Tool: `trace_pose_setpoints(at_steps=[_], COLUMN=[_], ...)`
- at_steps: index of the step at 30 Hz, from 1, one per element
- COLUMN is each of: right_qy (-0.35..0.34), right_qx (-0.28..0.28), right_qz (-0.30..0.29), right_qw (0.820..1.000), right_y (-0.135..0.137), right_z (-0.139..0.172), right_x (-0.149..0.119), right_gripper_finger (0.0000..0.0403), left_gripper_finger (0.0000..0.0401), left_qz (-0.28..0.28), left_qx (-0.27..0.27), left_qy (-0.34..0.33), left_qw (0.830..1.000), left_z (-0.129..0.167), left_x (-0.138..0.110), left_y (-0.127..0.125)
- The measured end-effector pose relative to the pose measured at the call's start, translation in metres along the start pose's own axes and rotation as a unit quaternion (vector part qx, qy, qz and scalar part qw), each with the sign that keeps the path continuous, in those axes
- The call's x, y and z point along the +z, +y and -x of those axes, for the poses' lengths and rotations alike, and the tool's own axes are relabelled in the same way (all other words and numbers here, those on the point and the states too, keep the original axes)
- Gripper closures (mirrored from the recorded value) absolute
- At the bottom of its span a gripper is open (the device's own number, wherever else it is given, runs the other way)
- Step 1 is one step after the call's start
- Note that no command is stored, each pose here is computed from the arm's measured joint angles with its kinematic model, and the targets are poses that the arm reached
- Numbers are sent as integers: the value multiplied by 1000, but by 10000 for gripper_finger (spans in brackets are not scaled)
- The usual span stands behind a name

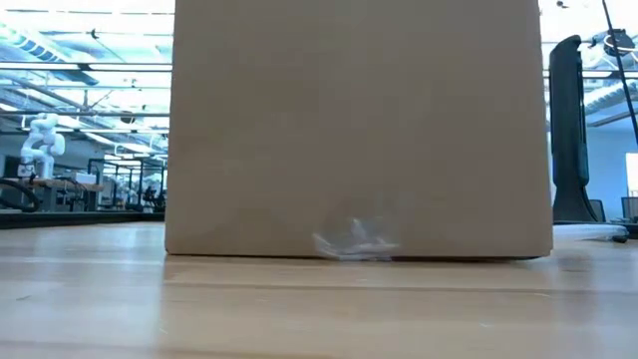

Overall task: Unpack boxes
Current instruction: Open the cardboard box using the gray cutter

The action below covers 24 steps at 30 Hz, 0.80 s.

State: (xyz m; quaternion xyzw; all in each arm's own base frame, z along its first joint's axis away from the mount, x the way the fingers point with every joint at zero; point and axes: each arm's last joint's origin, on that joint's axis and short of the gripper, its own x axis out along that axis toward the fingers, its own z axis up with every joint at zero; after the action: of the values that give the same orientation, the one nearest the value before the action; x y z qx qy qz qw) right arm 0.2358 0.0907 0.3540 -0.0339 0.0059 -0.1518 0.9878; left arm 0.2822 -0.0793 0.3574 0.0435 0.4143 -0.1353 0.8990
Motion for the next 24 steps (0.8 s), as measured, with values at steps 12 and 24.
trace_pose_setpoints(at_steps=[12,24], right_qy=[8,-10], right_qx=[-1,-27], right_qz=[6,21], right_qw=[1000,999], right_y=[0,-3], right_z=[1,14], right_x=[-2,9], right_gripper_finger=[338,338], left_gripper_finger=[231,231], left_qz=[31,33], left_qx=[20,23], left_qy=[25,31], left_qw=[999,999], left_z=[6,6], left_x=[-6,-7], left_y=[12,14])
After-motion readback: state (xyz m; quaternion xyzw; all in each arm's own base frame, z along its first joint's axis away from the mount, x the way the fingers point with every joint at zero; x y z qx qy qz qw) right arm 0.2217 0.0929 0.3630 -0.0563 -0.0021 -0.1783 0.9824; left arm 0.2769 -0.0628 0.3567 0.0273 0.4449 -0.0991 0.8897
